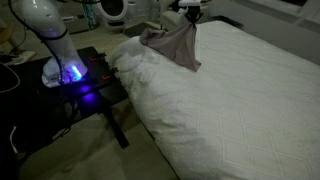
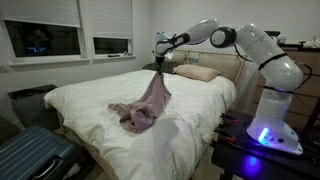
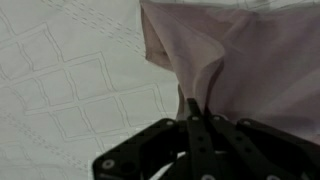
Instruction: Fold the shirt
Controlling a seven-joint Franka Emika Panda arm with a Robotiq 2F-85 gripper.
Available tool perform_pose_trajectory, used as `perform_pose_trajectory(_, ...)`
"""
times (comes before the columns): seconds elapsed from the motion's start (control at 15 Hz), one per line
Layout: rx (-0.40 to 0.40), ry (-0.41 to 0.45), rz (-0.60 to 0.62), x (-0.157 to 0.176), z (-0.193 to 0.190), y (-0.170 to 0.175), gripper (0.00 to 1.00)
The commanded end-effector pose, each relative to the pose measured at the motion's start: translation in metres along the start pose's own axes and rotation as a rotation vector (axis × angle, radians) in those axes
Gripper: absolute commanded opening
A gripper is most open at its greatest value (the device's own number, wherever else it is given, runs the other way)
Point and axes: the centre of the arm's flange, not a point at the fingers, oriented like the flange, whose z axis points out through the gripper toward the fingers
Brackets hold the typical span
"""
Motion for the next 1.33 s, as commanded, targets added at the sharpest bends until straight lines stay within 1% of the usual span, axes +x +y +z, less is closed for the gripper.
perform_pose_trajectory(0.0,-0.037,-0.058,0.045,0.057,0.012,0.052,0.00)
perform_pose_trajectory(0.07,-0.043,-0.067,0.054,0.059,0.017,0.057,0.00)
perform_pose_trajectory(0.13,-0.040,-0.072,0.062,0.061,0.021,0.059,0.05)
perform_pose_trajectory(0.2,-0.039,-0.074,0.062,0.063,0.023,0.062,0.28)
perform_pose_trajectory(0.33,-0.043,-0.077,0.056,0.064,0.026,0.061,0.32)
perform_pose_trajectory(0.47,-0.044,-0.082,0.038,0.063,0.022,0.055,0.45)
perform_pose_trajectory(0.53,-0.032,-0.090,0.019,0.059,0.019,0.049,0.54)
perform_pose_trajectory(0.67,-0.014,-0.103,-0.043,0.047,0.012,0.032,0.68)
perform_pose_trajectory(0.8,-0.007,-0.117,-0.127,0.035,0.007,0.010,0.83)
perform_pose_trajectory(0.93,-0.005,-0.135,-0.202,0.024,0.010,-0.021,0.98)
perform_pose_trajectory(1.0,-0.004,-0.143,-0.216,0.021,0.014,-0.038,1.00)
perform_pose_trajectory(1.13,0.002,-0.160,-0.220,0.018,0.024,-0.061,1.00)
perform_pose_trajectory(1.27,0.024,-0.190,-0.209,0.014,0.040,-0.075,1.00)
